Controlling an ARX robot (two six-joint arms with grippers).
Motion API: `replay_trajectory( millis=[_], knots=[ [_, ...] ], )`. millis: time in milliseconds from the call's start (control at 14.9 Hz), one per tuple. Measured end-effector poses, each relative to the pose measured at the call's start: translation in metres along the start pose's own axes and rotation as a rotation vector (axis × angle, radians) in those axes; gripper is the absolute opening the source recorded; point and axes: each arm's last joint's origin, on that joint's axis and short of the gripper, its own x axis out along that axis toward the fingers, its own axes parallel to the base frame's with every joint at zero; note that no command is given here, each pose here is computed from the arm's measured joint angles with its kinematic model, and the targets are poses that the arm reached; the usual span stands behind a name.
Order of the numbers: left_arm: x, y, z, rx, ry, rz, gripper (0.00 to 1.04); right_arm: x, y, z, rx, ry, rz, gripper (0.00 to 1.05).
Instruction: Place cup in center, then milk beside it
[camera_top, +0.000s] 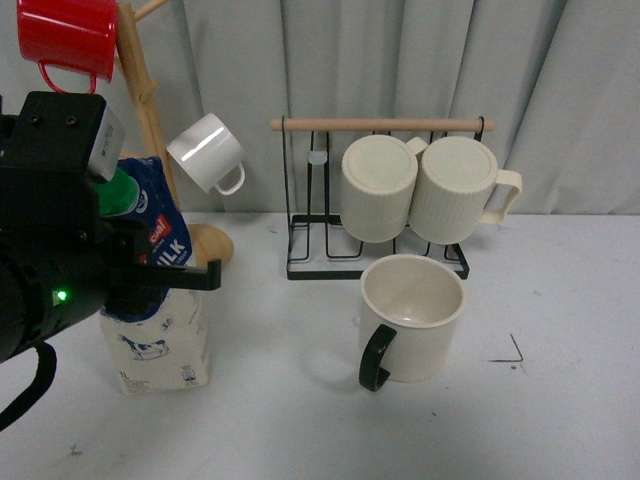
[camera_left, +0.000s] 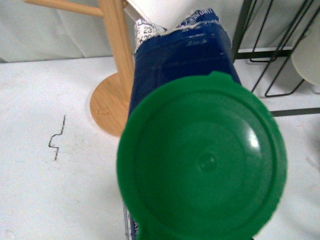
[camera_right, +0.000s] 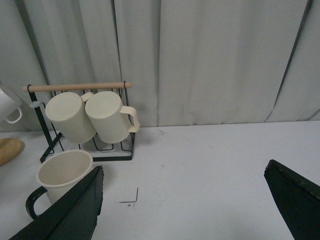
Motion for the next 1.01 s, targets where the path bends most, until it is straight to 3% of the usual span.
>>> replay_trajectory(
  millis=[471, 874, 941, 1008],
  knots=[
    [0.0, -0.062, 0.022, 0.036, -0.095, -0.109, 0.03, 0.0, 0.0, 0.0, 0.0, 0.0, 0.0, 0.98],
    [0.017, -0.08, 0.005, 0.075, -0.042, -0.099, 0.03, 0.0, 0.0, 0.0, 0.0, 0.0, 0.0, 0.98],
    [0.017, -0.083, 0.009, 0.074, -0.046, -0.112, 0.26, 0.0, 0.0, 0.0, 0.0, 0.0, 0.0, 0.98],
    [0.017, -0.083, 0.01, 0.074, -0.048, -0.114, 0.27, 0.0, 0.0, 0.0, 0.0, 0.0, 0.0, 0.98]
  ],
)
